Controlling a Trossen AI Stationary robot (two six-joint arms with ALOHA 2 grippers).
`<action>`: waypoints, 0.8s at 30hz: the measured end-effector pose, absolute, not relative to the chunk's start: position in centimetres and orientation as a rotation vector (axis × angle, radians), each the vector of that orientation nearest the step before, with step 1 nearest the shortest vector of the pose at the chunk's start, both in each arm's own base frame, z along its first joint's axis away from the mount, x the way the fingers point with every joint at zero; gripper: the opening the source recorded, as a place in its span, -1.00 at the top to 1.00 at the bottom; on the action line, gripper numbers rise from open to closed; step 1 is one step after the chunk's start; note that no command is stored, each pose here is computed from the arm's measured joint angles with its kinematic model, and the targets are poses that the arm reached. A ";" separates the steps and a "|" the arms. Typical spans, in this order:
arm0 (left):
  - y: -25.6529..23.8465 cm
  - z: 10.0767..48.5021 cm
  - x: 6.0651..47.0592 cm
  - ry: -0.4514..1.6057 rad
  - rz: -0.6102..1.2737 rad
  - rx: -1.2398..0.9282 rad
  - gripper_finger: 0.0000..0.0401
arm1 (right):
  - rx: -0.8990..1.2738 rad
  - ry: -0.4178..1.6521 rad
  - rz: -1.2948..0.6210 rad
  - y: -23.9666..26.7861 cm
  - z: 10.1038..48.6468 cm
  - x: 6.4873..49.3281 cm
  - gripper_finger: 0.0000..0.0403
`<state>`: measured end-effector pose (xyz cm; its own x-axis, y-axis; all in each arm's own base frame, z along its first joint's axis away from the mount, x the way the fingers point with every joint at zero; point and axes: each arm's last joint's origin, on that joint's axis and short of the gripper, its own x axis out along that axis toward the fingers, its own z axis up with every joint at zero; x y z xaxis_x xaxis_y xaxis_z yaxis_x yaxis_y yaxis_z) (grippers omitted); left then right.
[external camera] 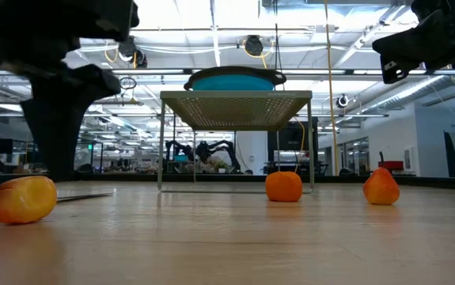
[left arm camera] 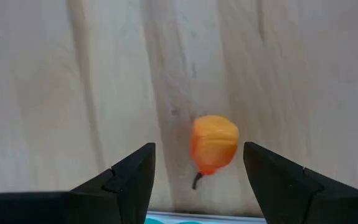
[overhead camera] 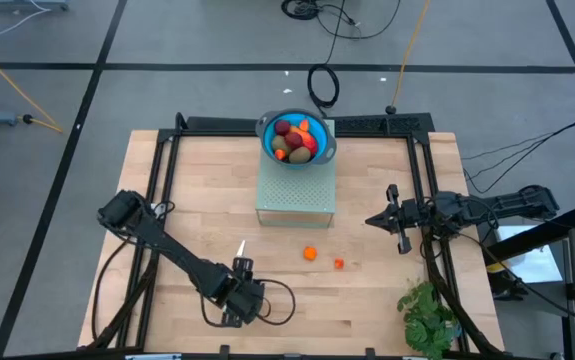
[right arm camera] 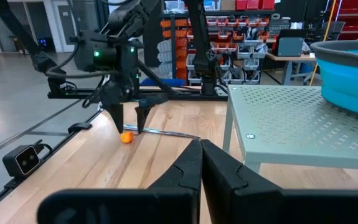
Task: Pick & Place Fruit
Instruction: Put the left Peach into the blue strainer bowl on the shelf
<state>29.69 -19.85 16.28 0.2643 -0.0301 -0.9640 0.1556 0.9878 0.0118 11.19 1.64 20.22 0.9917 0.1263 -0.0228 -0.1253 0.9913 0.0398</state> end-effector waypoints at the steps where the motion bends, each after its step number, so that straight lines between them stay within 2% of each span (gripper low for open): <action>1: -19.9 16.0 29.7 1.302 -0.128 0.118 -0.21 | 0.038 0.025 0.126 1.6 20.2 11.2 1.00; 8: -20.1 14.5 30.0 1.340 -0.141 0.125 -0.21 | 0.038 0.026 0.127 1.6 20.2 11.2 1.00; 24: -20.2 14.6 30.5 1.299 -0.176 0.142 -0.21 | 0.027 0.025 0.126 1.6 20.2 11.2 1.00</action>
<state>30.49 -20.16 14.59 0.2586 -0.0498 -0.9647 0.2089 0.9779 0.0055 11.19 1.64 20.21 0.9917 0.1263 -0.0230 -0.1256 0.9917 0.0290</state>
